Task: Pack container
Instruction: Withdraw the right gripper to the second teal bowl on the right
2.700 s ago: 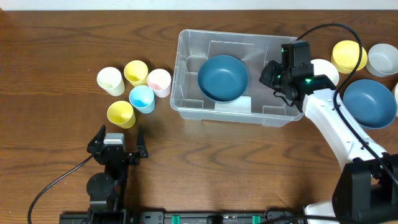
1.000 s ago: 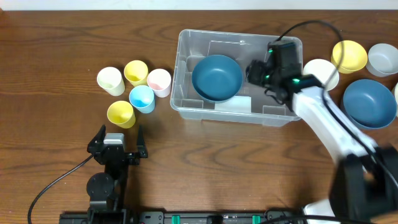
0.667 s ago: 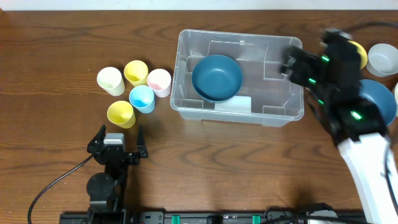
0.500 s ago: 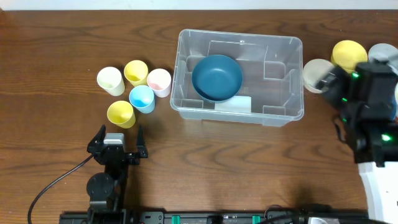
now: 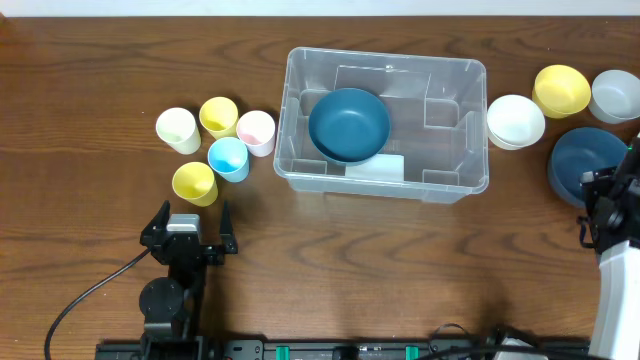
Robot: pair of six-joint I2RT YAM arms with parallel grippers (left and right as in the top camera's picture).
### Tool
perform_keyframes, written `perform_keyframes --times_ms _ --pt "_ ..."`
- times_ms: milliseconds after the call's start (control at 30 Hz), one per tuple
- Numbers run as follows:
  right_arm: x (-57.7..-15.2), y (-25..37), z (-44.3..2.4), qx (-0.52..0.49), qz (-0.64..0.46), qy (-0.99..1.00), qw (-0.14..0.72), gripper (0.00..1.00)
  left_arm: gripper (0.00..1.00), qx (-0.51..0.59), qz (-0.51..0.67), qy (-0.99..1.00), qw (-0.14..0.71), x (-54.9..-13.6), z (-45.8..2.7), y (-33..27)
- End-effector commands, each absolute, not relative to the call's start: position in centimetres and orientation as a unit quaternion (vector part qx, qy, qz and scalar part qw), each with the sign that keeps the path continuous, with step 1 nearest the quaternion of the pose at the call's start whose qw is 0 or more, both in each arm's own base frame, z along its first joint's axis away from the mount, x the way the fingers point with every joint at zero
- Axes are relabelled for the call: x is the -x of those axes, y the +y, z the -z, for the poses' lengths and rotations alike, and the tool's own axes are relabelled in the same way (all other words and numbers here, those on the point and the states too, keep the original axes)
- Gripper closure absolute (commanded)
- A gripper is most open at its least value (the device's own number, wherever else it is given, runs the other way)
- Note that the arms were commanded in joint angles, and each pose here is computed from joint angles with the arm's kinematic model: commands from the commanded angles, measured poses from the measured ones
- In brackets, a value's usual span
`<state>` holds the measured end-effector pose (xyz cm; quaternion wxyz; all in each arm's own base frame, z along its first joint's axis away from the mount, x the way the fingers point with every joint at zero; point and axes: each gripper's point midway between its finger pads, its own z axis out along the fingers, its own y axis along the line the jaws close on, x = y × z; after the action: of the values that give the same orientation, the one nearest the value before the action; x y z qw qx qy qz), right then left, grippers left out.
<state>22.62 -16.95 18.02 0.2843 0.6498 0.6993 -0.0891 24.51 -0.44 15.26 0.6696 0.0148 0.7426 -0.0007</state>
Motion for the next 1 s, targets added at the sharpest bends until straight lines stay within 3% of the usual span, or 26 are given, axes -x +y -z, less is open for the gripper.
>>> perform_keyframes --times_ms 0,233,533,700,967 --pt "-23.0 -17.9 -15.7 -0.677 0.059 0.684 0.263 0.01 0.02 -0.023 0.000 0.758 0.652 -24.4 -13.8 -0.6" --pt "-25.0 -20.6 -12.5 -0.691 0.006 0.682 0.239 0.01 0.02 -0.023 0.000 0.758 0.652 -24.4 -13.8 -0.6" --pt "-25.0 -22.1 -6.4 -0.714 0.014 0.681 0.163 0.01 0.02 -0.023 0.000 0.758 0.652 -24.4 -13.8 -0.6" --pt "-27.6 -22.4 -4.3 -0.686 -0.023 0.707 0.171 0.01 0.02 -0.023 0.000 0.758 0.652 -24.4 -13.8 -0.6" --pt "-27.8 -22.8 -3.0 -0.688 -0.017 0.706 0.165 0.01 0.02 -0.023 0.000 0.758 0.652 -24.4 -13.8 -0.6"
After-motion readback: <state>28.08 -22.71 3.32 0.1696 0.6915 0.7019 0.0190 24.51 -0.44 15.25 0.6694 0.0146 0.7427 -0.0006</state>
